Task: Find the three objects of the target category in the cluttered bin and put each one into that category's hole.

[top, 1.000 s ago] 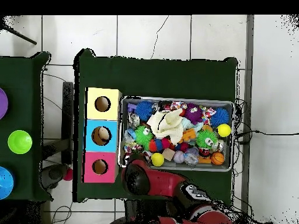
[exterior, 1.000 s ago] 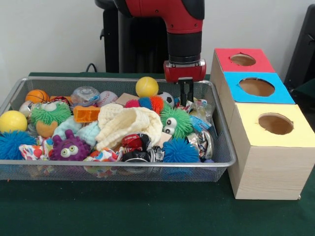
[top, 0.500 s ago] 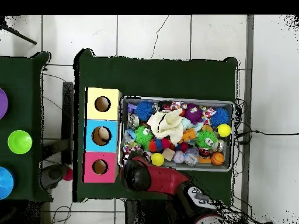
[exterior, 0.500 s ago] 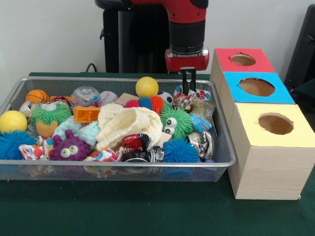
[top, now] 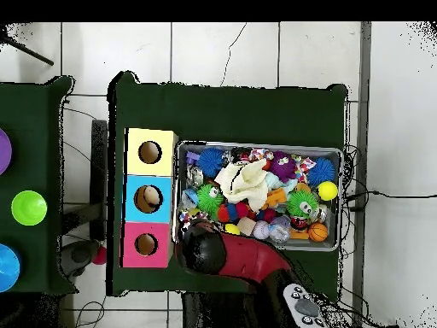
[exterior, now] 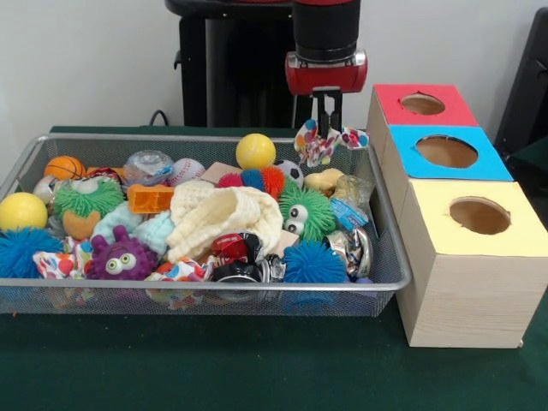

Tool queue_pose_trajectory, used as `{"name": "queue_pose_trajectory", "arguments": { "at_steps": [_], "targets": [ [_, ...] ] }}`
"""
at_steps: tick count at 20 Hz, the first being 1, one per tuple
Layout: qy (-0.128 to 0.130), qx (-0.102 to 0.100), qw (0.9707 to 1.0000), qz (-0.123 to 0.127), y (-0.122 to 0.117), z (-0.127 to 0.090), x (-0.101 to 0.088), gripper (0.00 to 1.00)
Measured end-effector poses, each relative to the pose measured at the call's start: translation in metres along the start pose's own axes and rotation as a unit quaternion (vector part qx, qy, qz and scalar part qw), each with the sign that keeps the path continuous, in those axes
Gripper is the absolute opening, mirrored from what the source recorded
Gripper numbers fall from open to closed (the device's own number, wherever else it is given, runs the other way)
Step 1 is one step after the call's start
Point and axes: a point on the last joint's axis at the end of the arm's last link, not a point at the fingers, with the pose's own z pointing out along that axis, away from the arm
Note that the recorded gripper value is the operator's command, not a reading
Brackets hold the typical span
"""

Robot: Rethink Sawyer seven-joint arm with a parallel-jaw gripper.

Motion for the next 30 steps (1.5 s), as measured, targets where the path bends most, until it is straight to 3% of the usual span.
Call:
{"name": "queue_pose_trajectory", "arguments": {
  "at_steps": [14,19,25,30],
  "targets": [
    [-0.061,-0.007,0.998,0.019,0.012,-0.035,-0.057,0.0],
    [-0.066,-0.011,0.9977,0.005,0.038,-0.04,-0.079,0.0],
    [-0.067,-0.016,0.9975,-0.016,0.087,-0.048,-0.107,0.0],
    [-0.08,-0.016,0.9966,-0.013,0.111,-0.05,-0.122,0.0]
  ]
}}
